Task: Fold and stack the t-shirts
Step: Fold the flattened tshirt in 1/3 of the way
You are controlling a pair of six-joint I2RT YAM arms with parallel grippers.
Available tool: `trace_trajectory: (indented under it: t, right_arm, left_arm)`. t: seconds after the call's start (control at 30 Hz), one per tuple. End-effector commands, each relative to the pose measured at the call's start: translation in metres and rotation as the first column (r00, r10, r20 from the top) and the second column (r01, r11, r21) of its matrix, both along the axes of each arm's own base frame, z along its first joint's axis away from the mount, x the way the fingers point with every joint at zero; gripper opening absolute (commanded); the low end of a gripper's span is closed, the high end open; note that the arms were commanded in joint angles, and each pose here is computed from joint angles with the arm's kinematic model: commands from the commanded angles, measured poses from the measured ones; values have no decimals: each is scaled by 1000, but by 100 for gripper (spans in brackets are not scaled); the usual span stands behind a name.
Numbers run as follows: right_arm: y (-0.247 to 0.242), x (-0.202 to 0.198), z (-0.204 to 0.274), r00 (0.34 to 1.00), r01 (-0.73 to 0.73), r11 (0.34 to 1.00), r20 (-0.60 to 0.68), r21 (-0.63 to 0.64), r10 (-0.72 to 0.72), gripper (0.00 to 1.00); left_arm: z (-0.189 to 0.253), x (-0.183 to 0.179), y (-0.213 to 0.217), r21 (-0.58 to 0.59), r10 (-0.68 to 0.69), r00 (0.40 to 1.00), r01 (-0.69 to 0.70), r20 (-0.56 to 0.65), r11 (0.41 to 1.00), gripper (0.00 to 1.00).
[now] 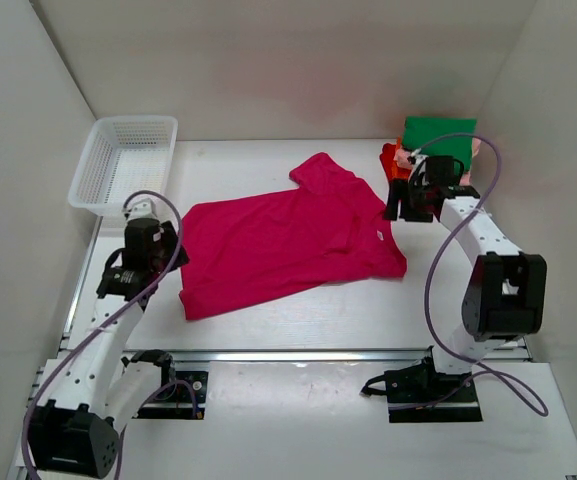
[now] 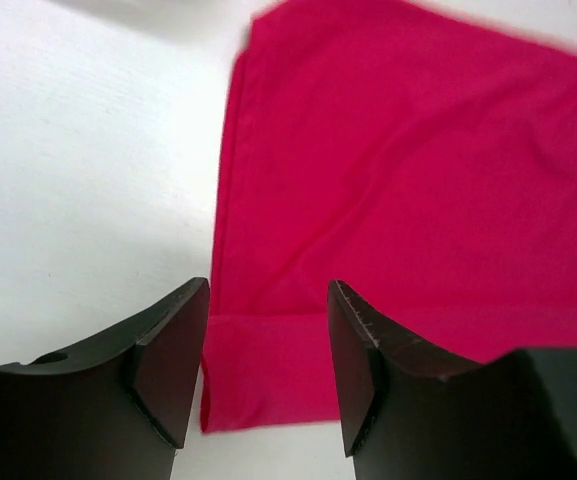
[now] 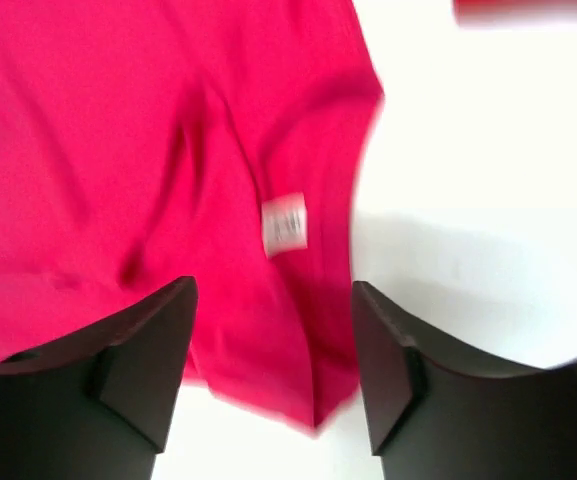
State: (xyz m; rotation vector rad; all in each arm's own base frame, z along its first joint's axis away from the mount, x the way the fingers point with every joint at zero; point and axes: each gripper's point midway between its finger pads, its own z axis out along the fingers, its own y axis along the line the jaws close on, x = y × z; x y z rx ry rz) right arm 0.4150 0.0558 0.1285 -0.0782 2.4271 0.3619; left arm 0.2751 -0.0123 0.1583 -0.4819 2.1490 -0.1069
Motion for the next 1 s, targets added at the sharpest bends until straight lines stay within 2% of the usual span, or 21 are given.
trace_trajectory:
  t: [0.0, 0.1, 0.17, 0.27, 0.4, 0.53, 0.73, 0.83, 0.9, 0.93, 0.97]
  right_arm:
    - [-10, -54, -21, 990, 57, 995, -125, -80, -67, 59]
    - [-9, -82, -33, 983, 99, 994, -151, -51, -106, 52]
    - [-11, -93, -36, 984, 113, 993, -136, -47, -118, 48]
    - [-18, -100, -50, 975, 137, 987, -163, -82, -149, 49]
    - [-25, -106, -70, 960, 170, 980, -206, -101, -188, 51]
    - [-28, -103, -76, 958, 194, 975, -196, -104, -211, 52]
    - [-29, -106, -95, 943, 208, 966, -231, -152, -239, 50]
    - [-32, -105, -102, 938, 227, 961, -229, -159, -260, 49]
    - [-34, -105, -107, 935, 227, 959, -236, -171, -263, 43]
    - [-35, -106, -111, 929, 225, 959, -258, -169, -264, 35]
    - [-39, -101, -106, 928, 238, 955, -248, -176, -278, 19]
  left_arm:
    - [-30, -37, -25, 54, -182, 959, 198, -219, 979, 61]
    - [-33, -34, -31, 17, -202, 956, 210, -213, 978, 61]
    - [-60, -43, -38, -59, -244, 927, 237, -284, 970, 58]
    - [-87, -56, -48, -46, -263, 888, 266, -377, 963, 60]
    - [-103, -65, -61, -81, -288, 870, 279, -400, 957, 60]
    - [-109, -71, -59, -88, -289, 859, 278, -422, 956, 58]
    - [-128, -83, -83, -102, -348, 805, 343, -480, 934, 56]
    - [-150, -87, -82, -81, -334, 766, 349, -549, 934, 53]
    - [-158, -89, -77, -56, -322, 749, 358, -579, 932, 52]
    - [-160, -89, -73, -43, -310, 744, 355, -592, 934, 51]
    - [-163, -91, -68, -34, -294, 740, 345, -604, 938, 50]
